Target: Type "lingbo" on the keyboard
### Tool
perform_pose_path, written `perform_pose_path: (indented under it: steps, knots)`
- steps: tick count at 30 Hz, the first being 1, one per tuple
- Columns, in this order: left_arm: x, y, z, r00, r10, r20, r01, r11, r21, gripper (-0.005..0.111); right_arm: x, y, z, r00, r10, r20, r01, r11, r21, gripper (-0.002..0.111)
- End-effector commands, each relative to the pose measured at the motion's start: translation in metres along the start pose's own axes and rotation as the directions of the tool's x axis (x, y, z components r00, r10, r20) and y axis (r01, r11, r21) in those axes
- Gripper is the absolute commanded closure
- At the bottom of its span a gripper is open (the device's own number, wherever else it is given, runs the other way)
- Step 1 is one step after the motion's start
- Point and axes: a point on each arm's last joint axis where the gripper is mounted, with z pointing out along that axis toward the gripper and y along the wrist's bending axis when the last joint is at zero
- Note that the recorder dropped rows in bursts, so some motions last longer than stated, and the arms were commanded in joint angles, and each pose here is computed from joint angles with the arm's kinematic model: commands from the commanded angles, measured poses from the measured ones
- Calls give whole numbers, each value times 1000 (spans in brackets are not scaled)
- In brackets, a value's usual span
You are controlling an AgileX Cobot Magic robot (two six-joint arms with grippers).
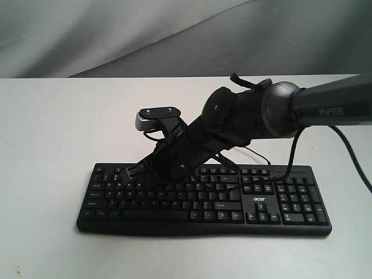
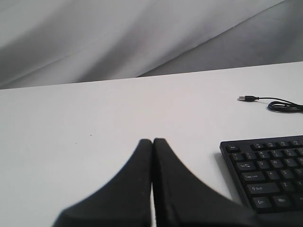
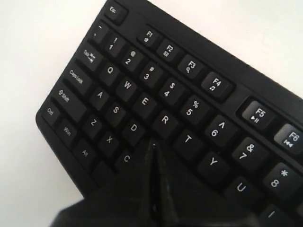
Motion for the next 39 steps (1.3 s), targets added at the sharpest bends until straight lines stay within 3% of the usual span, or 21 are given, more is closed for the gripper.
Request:
perform_pose_path:
  steps: [1, 39]
  knots:
    - [1, 0, 0, 1000, -12, 3, 12, 1000, 1, 106, -3, 1, -1, 1000, -21, 16, 21, 1000, 6, 108]
    - [1, 0, 0, 1000, -12, 3, 12, 1000, 1, 106, -1, 4, 2, 997, -77, 6, 77, 996, 47, 108]
